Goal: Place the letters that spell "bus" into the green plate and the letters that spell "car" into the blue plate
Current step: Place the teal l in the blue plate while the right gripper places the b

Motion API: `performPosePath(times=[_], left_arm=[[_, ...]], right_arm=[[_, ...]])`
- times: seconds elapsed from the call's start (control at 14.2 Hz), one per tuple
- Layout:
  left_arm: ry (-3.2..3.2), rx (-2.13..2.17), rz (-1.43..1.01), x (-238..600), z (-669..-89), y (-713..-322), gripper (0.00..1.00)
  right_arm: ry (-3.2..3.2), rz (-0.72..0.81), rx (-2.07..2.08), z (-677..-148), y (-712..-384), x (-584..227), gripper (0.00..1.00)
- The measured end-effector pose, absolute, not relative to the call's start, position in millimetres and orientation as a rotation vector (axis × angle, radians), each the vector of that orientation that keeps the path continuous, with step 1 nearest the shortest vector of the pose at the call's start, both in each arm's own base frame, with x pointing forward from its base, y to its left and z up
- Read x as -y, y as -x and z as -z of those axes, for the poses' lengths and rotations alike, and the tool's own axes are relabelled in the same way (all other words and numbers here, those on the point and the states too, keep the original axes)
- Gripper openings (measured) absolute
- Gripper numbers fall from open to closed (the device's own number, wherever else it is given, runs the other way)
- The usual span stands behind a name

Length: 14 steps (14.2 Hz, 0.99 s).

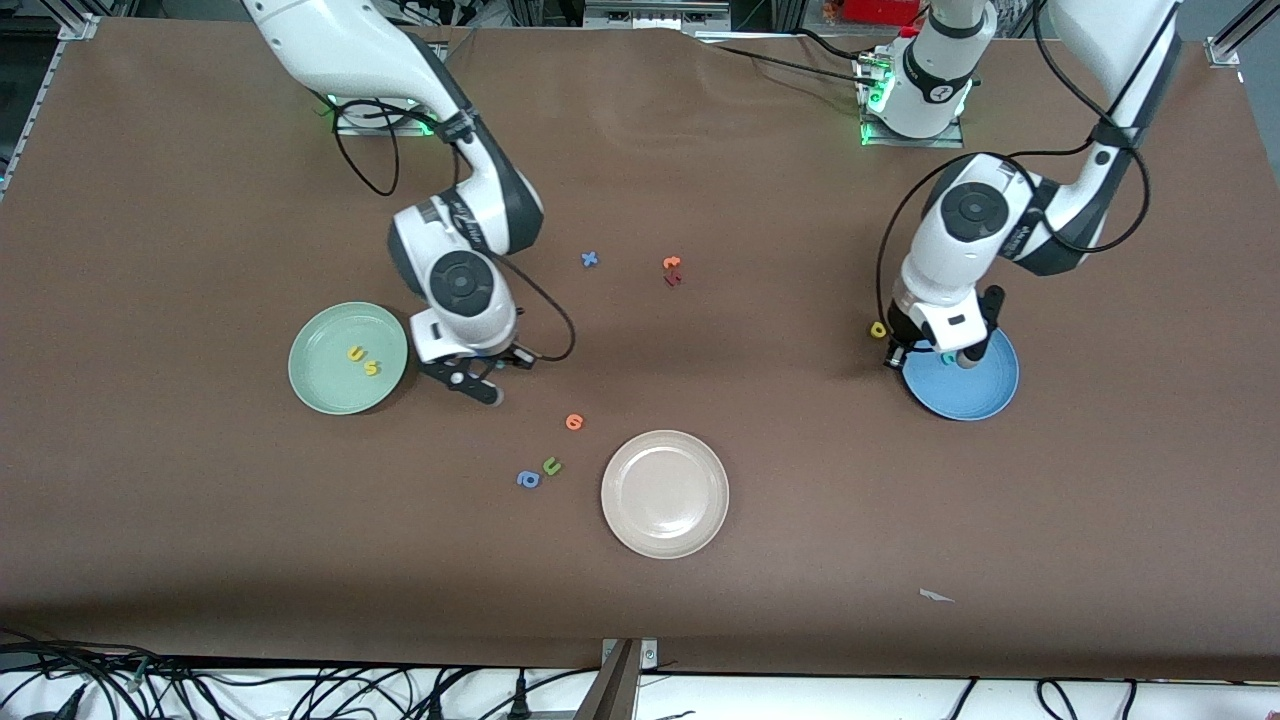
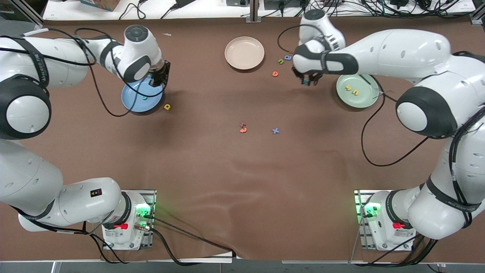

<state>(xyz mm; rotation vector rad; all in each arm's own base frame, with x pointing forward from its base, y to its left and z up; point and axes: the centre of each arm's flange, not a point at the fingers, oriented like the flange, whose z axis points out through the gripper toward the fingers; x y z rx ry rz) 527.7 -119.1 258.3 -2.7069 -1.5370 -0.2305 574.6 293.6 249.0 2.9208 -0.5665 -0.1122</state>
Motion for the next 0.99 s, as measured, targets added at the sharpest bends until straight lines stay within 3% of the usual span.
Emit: performPosePath(times=[0.42,0.78,0.99], left_arm=[[2.898,0.984,-0.033,30,-244,-525,0.1],[2.955,0.835,-0.157,6,-220,-517,0.13],[2.959,0.828,-0.161,9,-219,-517,0.38]], right_arm=[[-2.921,0.231,0.259,-258,-579,-148,0.28],[-3.027,0.329,0.101,-243,-574,-29,0.28],[-3.032,0.324,0.089,-216,-572,-5,0.28]])
